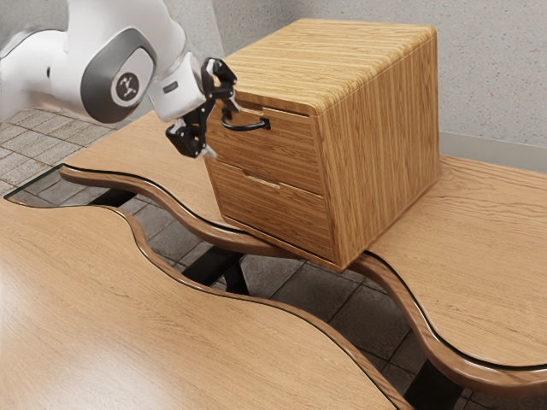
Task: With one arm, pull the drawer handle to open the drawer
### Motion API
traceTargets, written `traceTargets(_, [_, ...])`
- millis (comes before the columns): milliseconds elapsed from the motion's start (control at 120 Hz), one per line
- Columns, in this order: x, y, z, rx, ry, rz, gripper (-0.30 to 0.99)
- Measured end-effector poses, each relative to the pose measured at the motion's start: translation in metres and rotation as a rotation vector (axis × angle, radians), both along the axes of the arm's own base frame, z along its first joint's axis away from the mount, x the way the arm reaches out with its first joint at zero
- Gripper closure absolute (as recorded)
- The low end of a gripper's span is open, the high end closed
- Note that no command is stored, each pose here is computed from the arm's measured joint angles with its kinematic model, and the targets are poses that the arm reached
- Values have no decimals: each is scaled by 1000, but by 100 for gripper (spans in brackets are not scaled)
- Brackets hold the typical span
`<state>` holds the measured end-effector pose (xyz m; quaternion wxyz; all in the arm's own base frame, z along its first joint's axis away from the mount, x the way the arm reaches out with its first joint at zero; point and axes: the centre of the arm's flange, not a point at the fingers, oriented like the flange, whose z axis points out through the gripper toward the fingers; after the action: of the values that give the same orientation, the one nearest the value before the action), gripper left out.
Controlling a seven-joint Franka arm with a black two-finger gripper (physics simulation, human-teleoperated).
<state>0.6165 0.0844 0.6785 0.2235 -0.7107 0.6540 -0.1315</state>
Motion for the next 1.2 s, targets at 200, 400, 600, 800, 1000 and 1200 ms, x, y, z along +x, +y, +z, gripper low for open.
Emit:
traceTargets(200, [15, 15, -21, 25, -6, -54, 2])
traceTargets(400, [13, 37, -33, 57, 3, -66, 1])
traceTargets(600, [23, 41, -52, 64, 19, -100, 0])
traceTargets(800, [17, 43, -60, 84, 44, -112, 2])
traceTargets(1000, [-74, 37, -33, 95, 129, -86, 15])
traceTargets(1200, [-406, 140, 168, 72, -79, 479, 28])
